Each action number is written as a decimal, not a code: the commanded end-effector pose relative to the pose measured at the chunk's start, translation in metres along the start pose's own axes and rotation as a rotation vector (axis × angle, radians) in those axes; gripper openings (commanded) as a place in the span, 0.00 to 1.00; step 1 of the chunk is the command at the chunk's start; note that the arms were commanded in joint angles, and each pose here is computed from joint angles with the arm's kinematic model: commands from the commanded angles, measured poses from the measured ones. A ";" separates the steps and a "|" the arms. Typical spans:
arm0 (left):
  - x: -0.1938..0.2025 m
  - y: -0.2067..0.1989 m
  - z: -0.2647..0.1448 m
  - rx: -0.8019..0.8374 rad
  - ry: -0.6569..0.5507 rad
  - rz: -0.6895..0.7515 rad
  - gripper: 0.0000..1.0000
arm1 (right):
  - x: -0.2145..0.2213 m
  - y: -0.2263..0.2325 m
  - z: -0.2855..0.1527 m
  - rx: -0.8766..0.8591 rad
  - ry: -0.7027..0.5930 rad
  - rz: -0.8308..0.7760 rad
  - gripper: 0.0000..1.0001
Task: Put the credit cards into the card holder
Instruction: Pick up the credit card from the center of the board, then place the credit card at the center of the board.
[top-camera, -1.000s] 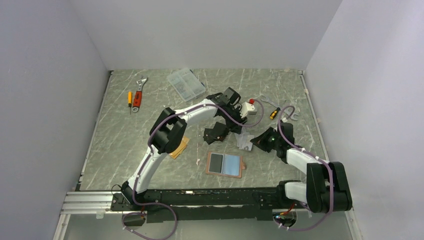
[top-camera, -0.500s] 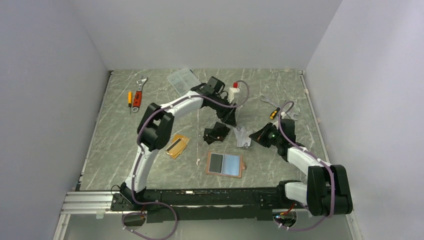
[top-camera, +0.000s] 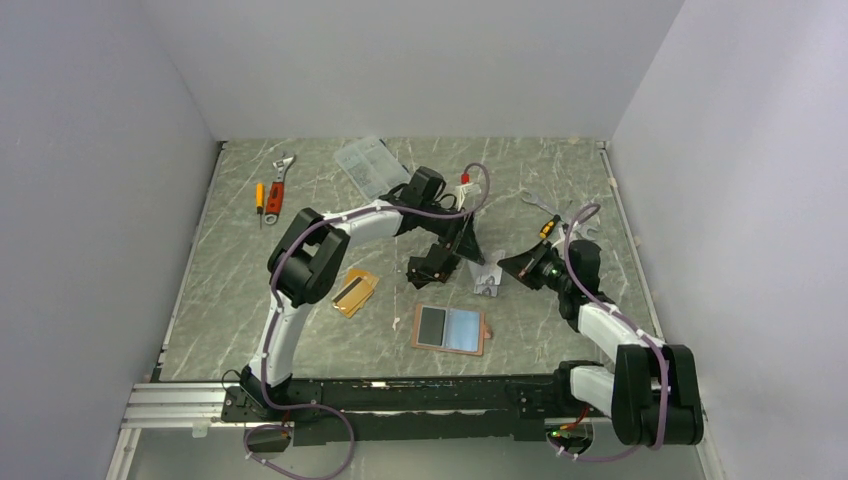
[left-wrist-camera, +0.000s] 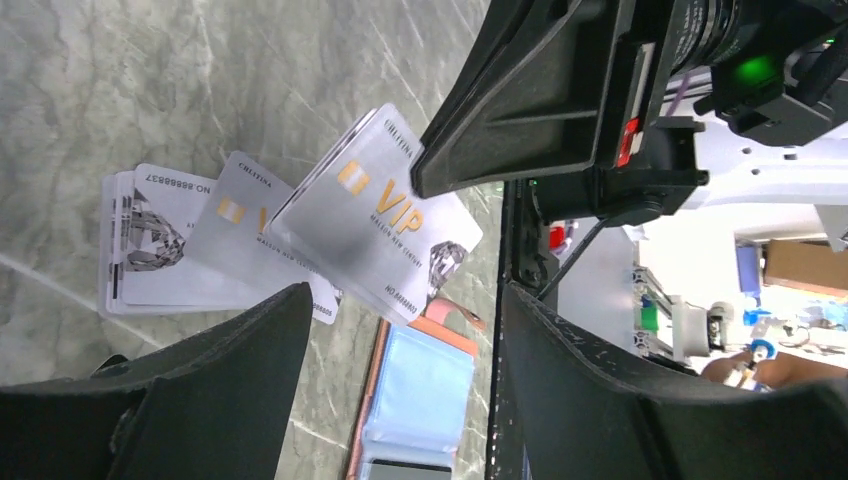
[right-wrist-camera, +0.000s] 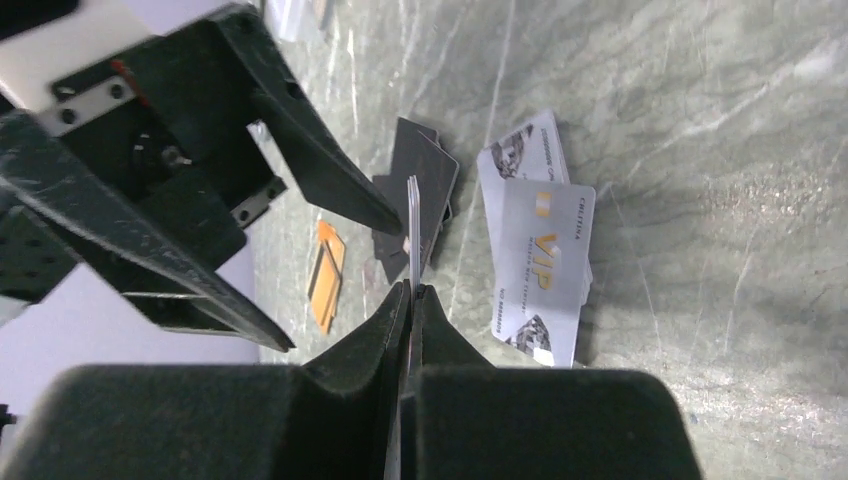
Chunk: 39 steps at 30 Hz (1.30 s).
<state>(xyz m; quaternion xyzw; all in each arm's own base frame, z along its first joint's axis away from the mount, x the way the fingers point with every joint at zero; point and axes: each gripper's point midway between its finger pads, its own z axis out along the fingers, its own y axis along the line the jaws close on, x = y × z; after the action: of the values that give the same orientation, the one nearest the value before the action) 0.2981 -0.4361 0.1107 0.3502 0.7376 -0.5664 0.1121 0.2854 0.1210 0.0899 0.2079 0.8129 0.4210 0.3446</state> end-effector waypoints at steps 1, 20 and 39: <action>-0.019 -0.027 -0.002 0.126 -0.067 -0.023 0.76 | -0.018 0.031 -0.011 -0.144 -0.066 -0.044 0.00; -0.013 -0.038 0.005 0.244 -0.087 -0.089 0.39 | -0.019 0.035 -0.014 -0.203 -0.064 0.004 0.00; -0.014 -0.042 0.005 0.307 -0.092 -0.145 0.09 | -0.006 0.050 -0.012 -0.325 0.022 -0.015 0.31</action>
<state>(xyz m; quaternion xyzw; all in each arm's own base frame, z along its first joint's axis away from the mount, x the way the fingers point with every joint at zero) 0.2874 -0.4464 0.1394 0.2590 0.6833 -0.6811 0.0463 0.2833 0.1297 0.1169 0.1854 0.7601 0.5179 0.3458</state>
